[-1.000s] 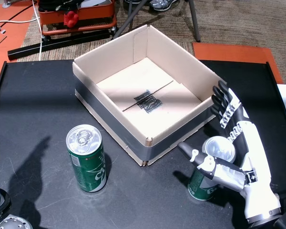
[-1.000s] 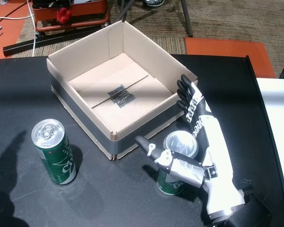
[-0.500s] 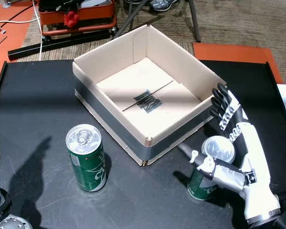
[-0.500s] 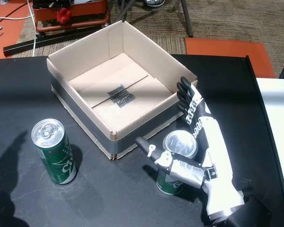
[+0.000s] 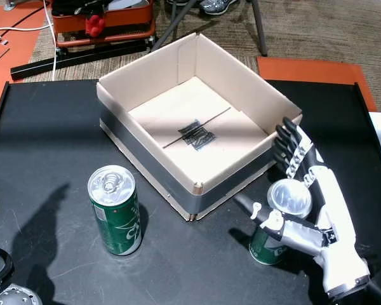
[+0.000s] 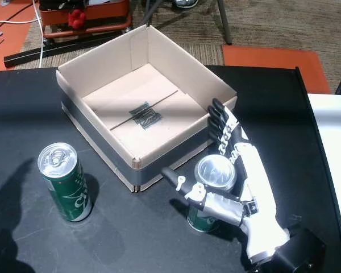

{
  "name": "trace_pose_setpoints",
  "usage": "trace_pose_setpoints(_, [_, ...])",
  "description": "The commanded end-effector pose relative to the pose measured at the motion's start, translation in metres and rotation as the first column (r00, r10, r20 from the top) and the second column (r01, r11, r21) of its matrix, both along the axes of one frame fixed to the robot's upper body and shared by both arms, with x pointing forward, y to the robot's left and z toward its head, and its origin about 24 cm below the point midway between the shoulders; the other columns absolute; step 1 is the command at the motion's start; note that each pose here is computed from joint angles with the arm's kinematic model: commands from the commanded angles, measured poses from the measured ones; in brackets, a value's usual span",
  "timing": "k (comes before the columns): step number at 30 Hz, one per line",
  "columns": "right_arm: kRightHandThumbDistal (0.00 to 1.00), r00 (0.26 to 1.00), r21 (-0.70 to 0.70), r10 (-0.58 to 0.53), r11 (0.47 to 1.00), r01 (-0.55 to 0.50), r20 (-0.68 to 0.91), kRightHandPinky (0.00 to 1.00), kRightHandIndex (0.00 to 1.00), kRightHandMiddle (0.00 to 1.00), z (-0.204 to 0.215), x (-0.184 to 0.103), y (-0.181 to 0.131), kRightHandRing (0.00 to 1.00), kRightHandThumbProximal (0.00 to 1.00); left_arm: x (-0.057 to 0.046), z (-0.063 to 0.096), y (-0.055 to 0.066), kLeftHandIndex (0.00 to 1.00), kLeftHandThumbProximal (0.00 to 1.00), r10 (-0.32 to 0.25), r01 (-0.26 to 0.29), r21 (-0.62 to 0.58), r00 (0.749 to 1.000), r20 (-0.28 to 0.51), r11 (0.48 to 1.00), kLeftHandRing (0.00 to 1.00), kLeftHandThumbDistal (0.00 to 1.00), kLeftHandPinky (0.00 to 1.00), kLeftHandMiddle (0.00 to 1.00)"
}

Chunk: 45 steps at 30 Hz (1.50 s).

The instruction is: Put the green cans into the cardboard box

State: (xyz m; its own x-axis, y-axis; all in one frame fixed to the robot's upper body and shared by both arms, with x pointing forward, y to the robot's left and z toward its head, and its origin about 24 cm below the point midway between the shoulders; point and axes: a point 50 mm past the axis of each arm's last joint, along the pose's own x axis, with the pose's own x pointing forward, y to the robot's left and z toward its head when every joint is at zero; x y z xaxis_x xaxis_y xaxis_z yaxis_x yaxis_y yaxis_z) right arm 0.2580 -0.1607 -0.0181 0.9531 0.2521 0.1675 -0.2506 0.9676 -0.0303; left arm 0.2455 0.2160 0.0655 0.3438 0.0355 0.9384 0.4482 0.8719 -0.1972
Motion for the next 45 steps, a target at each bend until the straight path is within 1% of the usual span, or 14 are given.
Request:
trace_pose_setpoints(1, [1.00, 1.000, 0.014, 0.000, 1.000, 0.000, -0.017, 1.00, 0.98, 1.00, -0.002, 0.002, 0.000, 1.00, 0.57, -0.004, -0.005, -0.004, 0.95, 0.79, -0.002, 0.002, -0.019, 1.000, -0.016, 1.000, 0.88, 1.00, 0.86, 0.90])
trace_pose_setpoints(4, [1.00, 0.999, 0.018, 0.006, 1.000, -0.005, -0.036, 1.00, 0.96, 1.00, -0.005, 0.001, 0.000, 1.00, 0.58, -0.005, -0.006, -0.004, 0.96, 0.80, -0.011, 0.011, -0.014, 1.000, -0.011, 1.000, 0.88, 1.00, 0.87, 0.91])
trace_pose_setpoints(6, [1.00, 0.999, 0.018, 0.008, 1.000, -0.007, -0.050, 1.00, 0.94, 1.00, -0.007, 0.001, 0.000, 1.00, 0.58, -0.006, -0.006, -0.003, 0.95, 0.78, -0.016, 0.015, -0.018, 1.000, -0.009, 1.000, 0.88, 1.00, 0.87, 0.90])
trace_pose_setpoints(9, [1.00, 0.997, 0.015, 0.004, 1.000, -0.002, -0.079, 1.00, 0.94, 1.00, -0.011, 0.001, -0.002, 1.00, 0.59, -0.006, -0.006, -0.004, 0.94, 0.80, -0.012, 0.012, -0.017, 1.000, -0.005, 1.000, 0.89, 1.00, 0.87, 0.90])
trace_pose_setpoints(12, [1.00, 0.994, 0.022, -0.004, 1.000, 0.006, -0.105, 1.00, 0.94, 1.00, -0.015, 0.000, -0.002, 1.00, 0.58, -0.007, -0.006, -0.004, 0.94, 0.79, -0.010, 0.010, -0.022, 1.000, -0.009, 1.000, 0.88, 1.00, 0.87, 0.90])
trace_pose_setpoints(17, [1.00, 0.990, 0.011, -0.021, 1.000, 0.022, -0.141, 1.00, 0.92, 1.00, -0.019, 0.000, -0.003, 1.00, 0.61, -0.008, -0.006, -0.004, 0.95, 0.80, -0.012, 0.012, -0.012, 1.000, -0.005, 1.000, 0.90, 1.00, 0.88, 0.91])
trace_pose_setpoints(19, [1.00, 0.988, 0.003, -0.028, 1.000, 0.029, -0.152, 1.00, 0.92, 1.00, -0.021, 0.000, -0.004, 1.00, 0.61, -0.008, -0.006, -0.004, 0.95, 0.78, -0.022, 0.022, -0.019, 1.000, -0.001, 1.000, 0.89, 1.00, 0.88, 0.91])
trace_pose_setpoints(23, [1.00, 0.985, -0.003, -0.036, 0.999, 0.036, -0.168, 1.00, 0.93, 1.00, -0.023, 0.000, -0.005, 1.00, 0.60, -0.010, -0.004, -0.005, 0.95, 0.79, -0.006, 0.006, -0.008, 1.000, -0.003, 1.000, 0.90, 1.00, 0.89, 0.91])
trace_pose_setpoints(25, [1.00, 0.984, -0.007, -0.038, 0.999, 0.037, -0.174, 1.00, 0.92, 1.00, -0.024, 0.000, -0.005, 1.00, 0.61, -0.010, -0.004, -0.005, 0.94, 0.78, -0.001, 0.001, -0.015, 1.000, -0.008, 1.000, 0.89, 1.00, 0.88, 0.90])
trace_pose_setpoints(31, [1.00, 0.979, -0.004, -0.039, 0.999, 0.039, -0.199, 1.00, 0.93, 1.00, -0.026, 0.000, -0.005, 1.00, 0.60, -0.011, -0.004, -0.005, 0.96, 0.76, -0.009, 0.009, -0.003, 1.000, -0.003, 1.000, 0.90, 1.00, 0.89, 0.91])
trace_pose_setpoints(33, [1.00, 0.977, -0.008, -0.043, 0.999, 0.042, -0.210, 1.00, 0.93, 1.00, -0.028, 0.000, -0.006, 1.00, 0.61, -0.011, -0.004, -0.005, 0.96, 0.77, -0.006, 0.006, 0.002, 1.000, -0.001, 1.000, 0.90, 1.00, 0.90, 0.92])
trace_pose_setpoints(37, [1.00, 0.973, -0.012, -0.045, 0.999, 0.043, -0.225, 1.00, 0.93, 1.00, -0.029, 0.001, -0.006, 1.00, 0.60, -0.011, -0.005, -0.005, 0.96, 0.76, -0.022, 0.022, -0.007, 1.000, 0.000, 1.000, 0.90, 1.00, 0.89, 0.92])
trace_pose_setpoints(40, [1.00, 0.972, -0.012, -0.047, 0.999, 0.045, -0.228, 1.00, 0.93, 1.00, -0.029, 0.001, -0.006, 1.00, 0.60, -0.010, -0.005, -0.004, 0.96, 0.76, -0.015, 0.015, -0.002, 1.000, -0.004, 1.000, 0.90, 1.00, 0.89, 0.92])
trace_pose_setpoints(45, [1.00, 0.974, -0.013, -0.048, 0.999, 0.046, -0.223, 1.00, 0.93, 1.00, -0.029, 0.001, -0.007, 1.00, 0.59, -0.010, -0.004, -0.005, 0.95, 0.77, -0.019, 0.019, -0.006, 1.000, 0.001, 1.000, 0.90, 1.00, 0.89, 0.92])
